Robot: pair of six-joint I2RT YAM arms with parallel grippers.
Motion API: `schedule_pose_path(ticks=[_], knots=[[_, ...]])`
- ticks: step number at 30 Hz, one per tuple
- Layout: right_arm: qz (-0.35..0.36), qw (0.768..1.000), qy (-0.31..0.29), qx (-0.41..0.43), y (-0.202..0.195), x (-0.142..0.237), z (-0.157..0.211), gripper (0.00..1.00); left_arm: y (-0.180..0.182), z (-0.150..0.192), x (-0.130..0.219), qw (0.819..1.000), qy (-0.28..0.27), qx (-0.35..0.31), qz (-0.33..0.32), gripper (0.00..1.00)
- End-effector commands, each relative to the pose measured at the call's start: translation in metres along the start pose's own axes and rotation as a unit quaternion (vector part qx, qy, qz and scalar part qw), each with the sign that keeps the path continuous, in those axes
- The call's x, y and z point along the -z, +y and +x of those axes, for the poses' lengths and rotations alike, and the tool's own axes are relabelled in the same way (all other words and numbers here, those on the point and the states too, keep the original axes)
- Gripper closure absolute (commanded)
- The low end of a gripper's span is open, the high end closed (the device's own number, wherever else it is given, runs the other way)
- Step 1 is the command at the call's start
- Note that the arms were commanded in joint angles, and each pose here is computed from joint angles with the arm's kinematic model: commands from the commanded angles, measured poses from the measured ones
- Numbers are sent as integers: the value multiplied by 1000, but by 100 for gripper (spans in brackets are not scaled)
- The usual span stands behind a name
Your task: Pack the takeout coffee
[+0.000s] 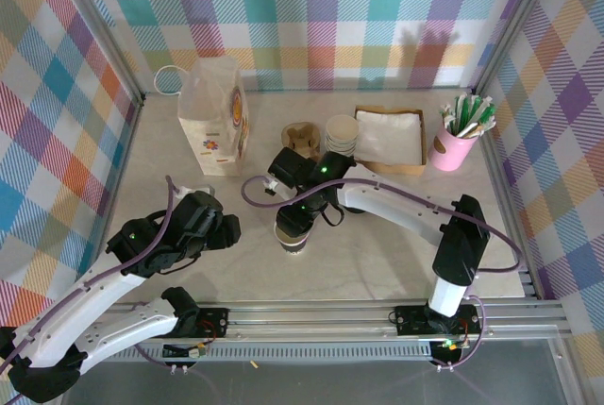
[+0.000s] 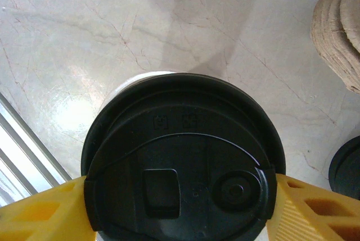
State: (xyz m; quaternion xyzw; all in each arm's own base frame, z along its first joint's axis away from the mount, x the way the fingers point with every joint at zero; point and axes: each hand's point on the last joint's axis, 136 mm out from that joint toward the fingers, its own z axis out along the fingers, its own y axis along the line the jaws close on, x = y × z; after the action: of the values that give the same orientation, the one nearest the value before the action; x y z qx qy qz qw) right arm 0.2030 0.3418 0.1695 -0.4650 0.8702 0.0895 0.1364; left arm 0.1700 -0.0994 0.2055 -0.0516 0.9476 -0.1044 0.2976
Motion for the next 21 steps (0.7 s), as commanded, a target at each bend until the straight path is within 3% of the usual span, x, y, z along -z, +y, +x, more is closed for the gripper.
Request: schedule_pose_path(ticks=[1,21], knots=[[-4,1000,-5,14,5,4,-7,35,8,-3,7,1000,-9,-3,-11,28],[-17,999,25,15,9,-17,3,30,8,-3,6,1000,-9,4,-11,28]])
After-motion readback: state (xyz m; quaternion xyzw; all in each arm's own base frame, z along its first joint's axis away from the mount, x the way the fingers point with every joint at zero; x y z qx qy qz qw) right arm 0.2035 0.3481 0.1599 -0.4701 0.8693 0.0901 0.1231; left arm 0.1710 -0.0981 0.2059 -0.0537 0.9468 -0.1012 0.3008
